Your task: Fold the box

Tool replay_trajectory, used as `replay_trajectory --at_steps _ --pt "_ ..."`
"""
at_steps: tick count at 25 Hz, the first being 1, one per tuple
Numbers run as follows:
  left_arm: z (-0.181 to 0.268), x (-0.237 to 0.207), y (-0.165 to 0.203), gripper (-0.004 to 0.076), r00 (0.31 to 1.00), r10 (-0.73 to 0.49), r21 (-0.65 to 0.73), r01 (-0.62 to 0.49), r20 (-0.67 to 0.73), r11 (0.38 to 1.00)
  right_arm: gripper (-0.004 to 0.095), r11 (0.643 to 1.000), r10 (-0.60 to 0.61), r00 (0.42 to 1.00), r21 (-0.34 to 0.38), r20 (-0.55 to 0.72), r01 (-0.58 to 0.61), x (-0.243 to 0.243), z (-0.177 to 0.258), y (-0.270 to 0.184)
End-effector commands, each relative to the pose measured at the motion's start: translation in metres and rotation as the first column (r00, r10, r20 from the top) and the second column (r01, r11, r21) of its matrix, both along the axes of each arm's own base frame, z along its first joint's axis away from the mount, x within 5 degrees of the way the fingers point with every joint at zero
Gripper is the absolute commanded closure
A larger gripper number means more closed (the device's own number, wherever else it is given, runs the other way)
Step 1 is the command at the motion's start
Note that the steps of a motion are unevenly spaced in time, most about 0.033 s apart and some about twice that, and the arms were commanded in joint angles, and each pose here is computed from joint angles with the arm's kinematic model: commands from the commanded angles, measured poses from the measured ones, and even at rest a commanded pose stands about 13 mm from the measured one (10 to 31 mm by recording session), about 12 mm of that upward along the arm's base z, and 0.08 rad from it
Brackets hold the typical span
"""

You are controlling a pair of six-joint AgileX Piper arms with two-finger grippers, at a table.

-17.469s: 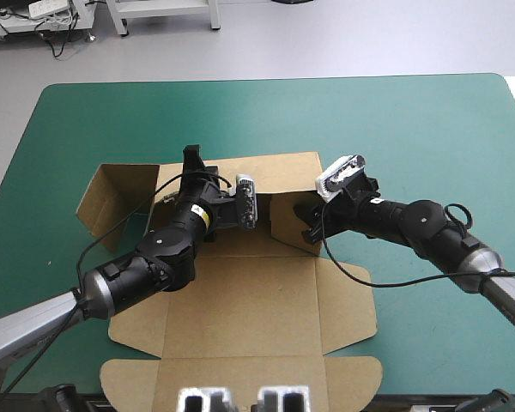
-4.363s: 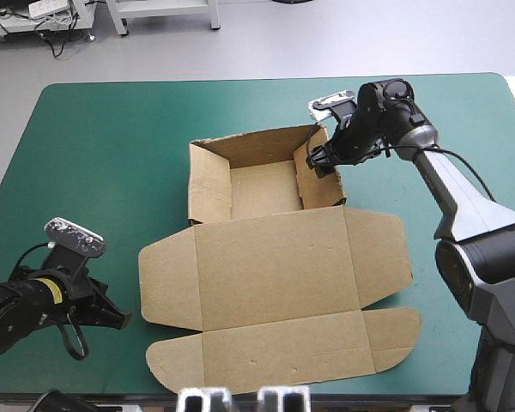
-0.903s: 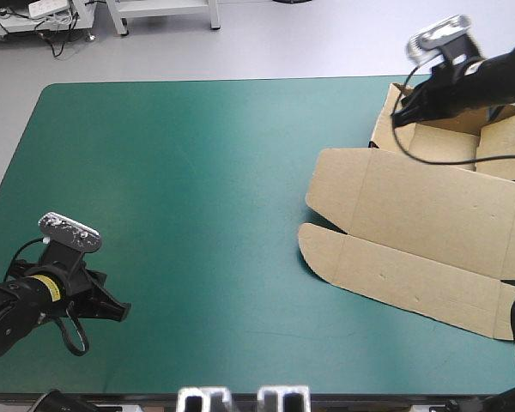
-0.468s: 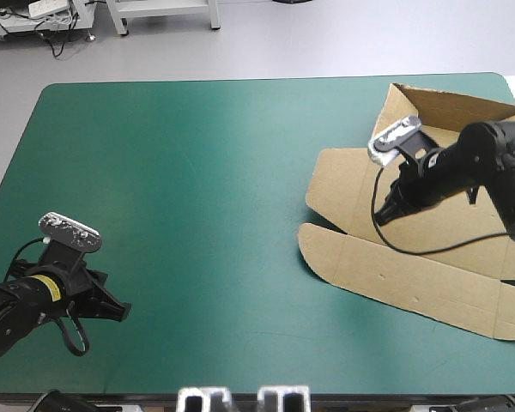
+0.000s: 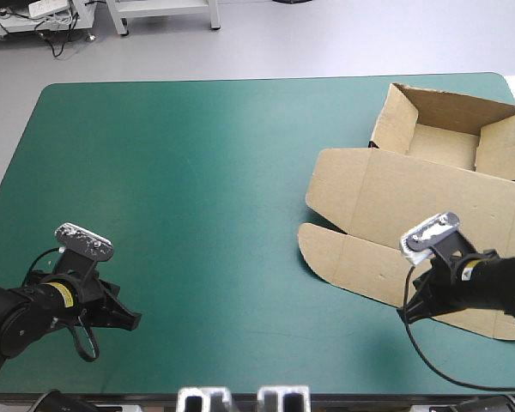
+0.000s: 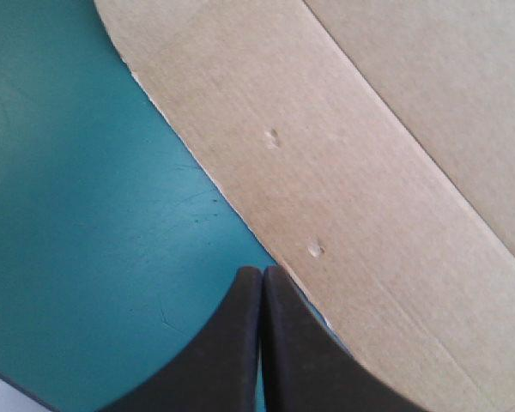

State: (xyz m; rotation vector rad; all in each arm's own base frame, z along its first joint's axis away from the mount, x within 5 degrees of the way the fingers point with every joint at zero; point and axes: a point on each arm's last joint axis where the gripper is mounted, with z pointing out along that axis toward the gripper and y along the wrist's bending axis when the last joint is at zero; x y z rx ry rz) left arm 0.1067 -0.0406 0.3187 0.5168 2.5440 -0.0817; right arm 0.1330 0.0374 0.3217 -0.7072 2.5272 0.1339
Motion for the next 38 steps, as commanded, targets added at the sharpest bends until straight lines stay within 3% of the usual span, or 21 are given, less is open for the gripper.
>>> replay_trajectory --at_steps 1,9,16,38 --pt "0.002 0.000 -0.003 0.0721 1.000 -0.009 -0.035 0.010 0.020 0.999 0.0932 0.995 -0.096 0.988 0.022 0.122 0.094 -0.011 -0.001 -0.008" --pt "-0.004 -0.004 -0.004 0.0721 0.999 -0.012 -0.038 0.010 -0.038 0.999 0.0932 0.989 -0.143 0.989 -0.022 0.028 0.144 -0.025 -0.020 -0.014" --pt "-0.007 -0.008 0.003 0.0721 0.996 0.003 0.034 0.000 -0.089 0.999 0.0932 0.985 -0.174 0.982 -0.003 0.070 0.175 -0.021 -0.020 -0.014" --pt "-0.006 -0.007 -0.002 0.0721 0.997 -0.008 -0.025 0.006 -0.074 1.000 0.0932 0.985 -0.170 0.985 -0.024 0.016 0.170 -0.025 -0.023 -0.015"
